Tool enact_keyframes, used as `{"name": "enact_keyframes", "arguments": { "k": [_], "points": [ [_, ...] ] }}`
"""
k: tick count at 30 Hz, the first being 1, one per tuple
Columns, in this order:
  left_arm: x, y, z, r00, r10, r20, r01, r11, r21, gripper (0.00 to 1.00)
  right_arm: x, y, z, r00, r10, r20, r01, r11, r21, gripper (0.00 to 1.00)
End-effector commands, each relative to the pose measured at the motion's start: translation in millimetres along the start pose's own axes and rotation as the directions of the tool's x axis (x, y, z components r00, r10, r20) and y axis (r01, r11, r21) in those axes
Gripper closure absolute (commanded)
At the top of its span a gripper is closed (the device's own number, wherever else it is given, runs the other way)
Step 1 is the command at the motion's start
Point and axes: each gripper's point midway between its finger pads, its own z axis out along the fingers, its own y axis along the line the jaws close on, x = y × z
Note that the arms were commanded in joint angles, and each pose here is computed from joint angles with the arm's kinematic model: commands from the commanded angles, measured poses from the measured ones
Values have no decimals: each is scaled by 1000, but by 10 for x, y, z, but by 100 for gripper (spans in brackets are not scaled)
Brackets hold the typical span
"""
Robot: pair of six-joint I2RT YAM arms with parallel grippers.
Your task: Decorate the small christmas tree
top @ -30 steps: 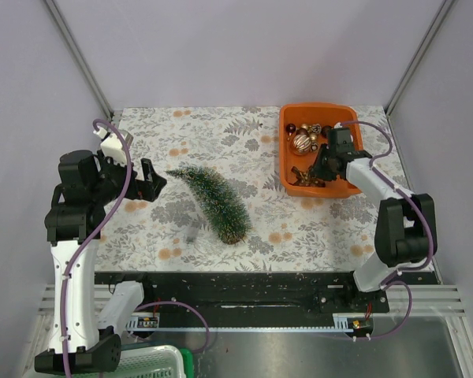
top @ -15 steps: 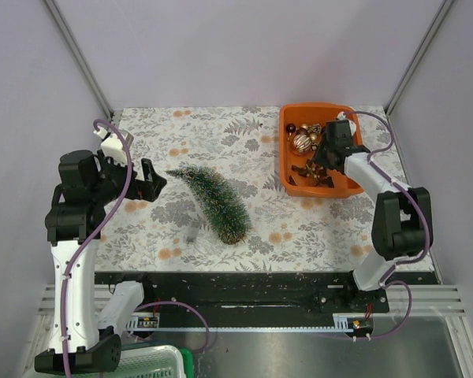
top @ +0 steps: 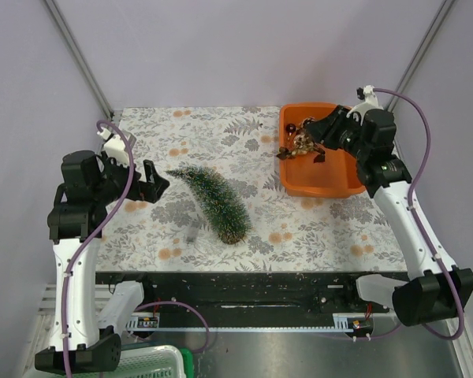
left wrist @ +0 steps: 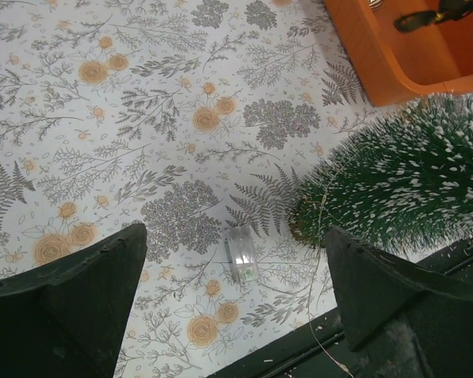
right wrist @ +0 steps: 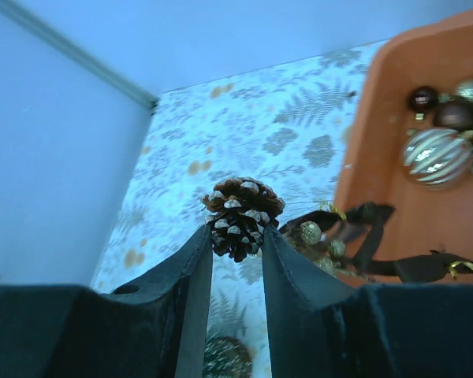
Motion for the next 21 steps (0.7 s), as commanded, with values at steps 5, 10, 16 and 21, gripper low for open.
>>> {"name": "enact_keyframes", "arguments": {
  "k": [5,10,16,21],
  "points": [
    [-84,-92,-2,999,4,52,-7,999,51,1,-76,1430,-720,995,-99,-21,81,905,-418,70],
    [-119,-117,-49,998,14,69,-17,999,50,1,-121,1976,-1068,995,-100,-20,71,821,-567,71],
    [-118,-146,-75,997,12,78,-16,998,56,1,-39,2517,-1401,993,-101,-63,27,704,-709,71],
    [-115,-160,-92,996,10,83,-15,998,57,1,125,2857,-1500,986,-124,-108,-6,627,-779,70]
  ]
}}
